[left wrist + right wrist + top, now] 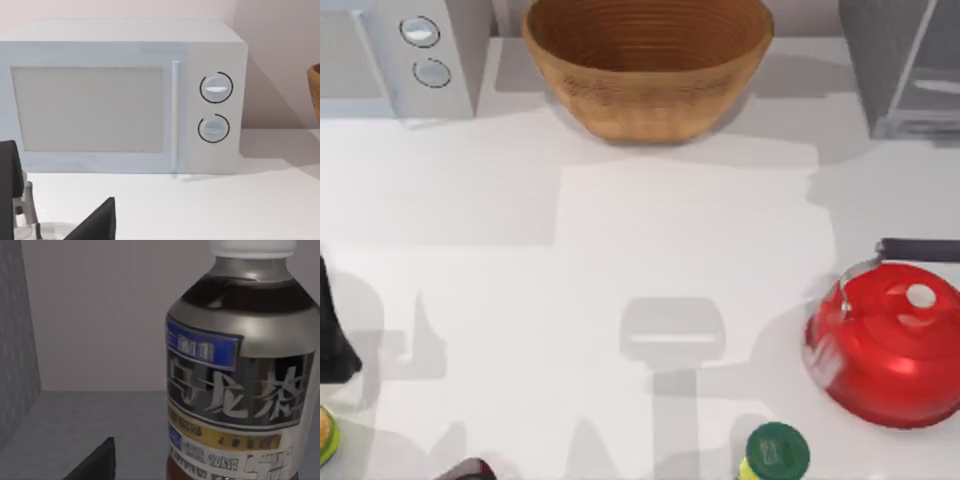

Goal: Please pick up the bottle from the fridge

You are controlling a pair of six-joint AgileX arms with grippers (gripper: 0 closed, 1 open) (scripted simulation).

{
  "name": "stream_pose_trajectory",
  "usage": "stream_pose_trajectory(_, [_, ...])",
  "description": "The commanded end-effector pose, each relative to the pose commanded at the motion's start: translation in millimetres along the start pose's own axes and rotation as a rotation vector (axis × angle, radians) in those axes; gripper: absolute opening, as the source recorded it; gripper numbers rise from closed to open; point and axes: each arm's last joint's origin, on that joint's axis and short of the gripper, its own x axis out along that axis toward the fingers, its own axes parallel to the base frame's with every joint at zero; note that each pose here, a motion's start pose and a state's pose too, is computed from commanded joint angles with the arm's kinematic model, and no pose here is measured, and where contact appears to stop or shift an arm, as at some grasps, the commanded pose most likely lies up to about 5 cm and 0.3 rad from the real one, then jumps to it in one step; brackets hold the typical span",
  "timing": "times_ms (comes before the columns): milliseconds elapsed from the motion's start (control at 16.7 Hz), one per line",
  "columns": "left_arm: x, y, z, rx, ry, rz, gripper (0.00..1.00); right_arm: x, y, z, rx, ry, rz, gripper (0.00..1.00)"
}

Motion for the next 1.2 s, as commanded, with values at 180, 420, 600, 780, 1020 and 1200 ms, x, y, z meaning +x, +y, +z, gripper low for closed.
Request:
stream_pose_trajectory(180, [0.0, 0.0, 0.0, 0.0, 0.0, 0.0, 1.0, 15.6, 0.3, -3.2, 0.002, 0.008, 0.003, 1.0])
stream_pose_trajectory(420, [0.0, 0.0, 0.0, 0.0, 0.0, 0.0, 1.0, 50.5, 0.4, -0.2, -0.001, -0.003, 0.002, 1.0])
stream_pose_trajectory(600, [0.0, 0.0, 0.0, 0.0, 0.0, 0.0, 1.0, 60.5, 1.8, -1.3, 0.001, 0.003, 0.002, 1.0])
stream_pose_trajectory(780, [0.0, 0.0, 0.0, 0.0, 0.0, 0.0, 1.0, 60.5, 1.8, -1.3, 0.001, 0.003, 0.002, 1.0])
stream_pose_trajectory(1020, [0.0, 0.0, 0.0, 0.0, 0.0, 0.0, 1.0, 60.5, 1.8, -1.3, 0.001, 0.003, 0.002, 0.7])
stream_pose_trajectory(1200, [0.0, 0.0, 0.0, 0.0, 0.0, 0.0, 1.0, 60.5, 1.8, -1.3, 0.001, 0.003, 0.002, 0.47])
